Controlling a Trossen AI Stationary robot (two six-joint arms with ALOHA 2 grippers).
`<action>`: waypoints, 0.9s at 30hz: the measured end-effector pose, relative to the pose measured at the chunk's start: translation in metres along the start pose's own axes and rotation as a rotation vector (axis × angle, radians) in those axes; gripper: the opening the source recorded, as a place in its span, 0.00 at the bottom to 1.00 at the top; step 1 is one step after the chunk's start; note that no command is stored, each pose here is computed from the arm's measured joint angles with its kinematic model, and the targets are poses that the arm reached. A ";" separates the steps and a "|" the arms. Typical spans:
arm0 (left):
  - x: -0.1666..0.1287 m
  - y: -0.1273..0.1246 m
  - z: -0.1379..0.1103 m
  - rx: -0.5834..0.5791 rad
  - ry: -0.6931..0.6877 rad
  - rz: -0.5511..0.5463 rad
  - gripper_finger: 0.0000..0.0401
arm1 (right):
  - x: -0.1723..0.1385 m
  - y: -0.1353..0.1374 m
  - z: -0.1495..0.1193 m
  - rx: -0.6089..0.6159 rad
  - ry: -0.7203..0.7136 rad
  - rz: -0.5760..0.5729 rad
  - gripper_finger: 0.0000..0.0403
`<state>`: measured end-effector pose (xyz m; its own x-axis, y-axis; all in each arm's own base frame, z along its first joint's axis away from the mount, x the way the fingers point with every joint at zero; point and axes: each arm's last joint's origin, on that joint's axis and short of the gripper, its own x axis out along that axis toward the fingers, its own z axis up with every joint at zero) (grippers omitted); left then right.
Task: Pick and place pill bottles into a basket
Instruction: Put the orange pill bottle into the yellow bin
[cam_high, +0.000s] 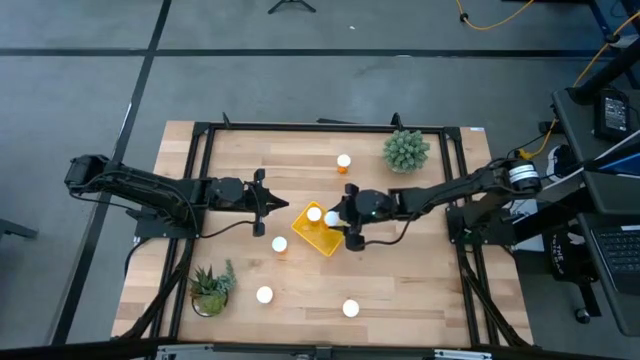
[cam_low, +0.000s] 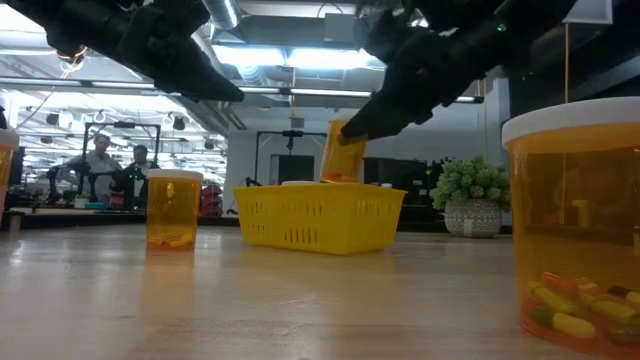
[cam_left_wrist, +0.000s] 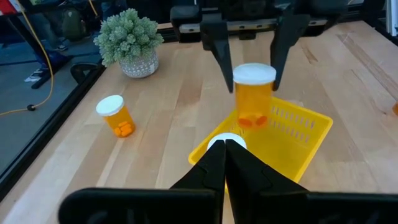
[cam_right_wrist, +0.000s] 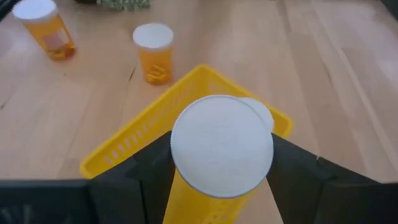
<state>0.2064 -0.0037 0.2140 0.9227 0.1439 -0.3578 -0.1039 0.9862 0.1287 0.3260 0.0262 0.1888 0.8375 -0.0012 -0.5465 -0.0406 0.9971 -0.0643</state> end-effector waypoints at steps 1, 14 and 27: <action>0.000 0.000 0.000 0.000 0.001 0.000 0.02 | 0.003 0.000 0.000 -0.002 0.015 0.000 0.56; 0.000 0.000 -0.002 0.004 0.021 -0.001 0.01 | 0.026 0.001 -0.011 -0.009 0.093 -0.001 0.56; 0.000 0.000 -0.002 0.004 0.021 -0.001 0.01 | 0.027 0.002 -0.012 -0.039 0.097 0.000 0.56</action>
<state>0.2056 -0.0037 0.2121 0.9148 0.1443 -0.3772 -0.1011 0.9861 0.1319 0.3421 0.0269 0.1634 0.7806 -0.0103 -0.6250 -0.0636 0.9934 -0.0958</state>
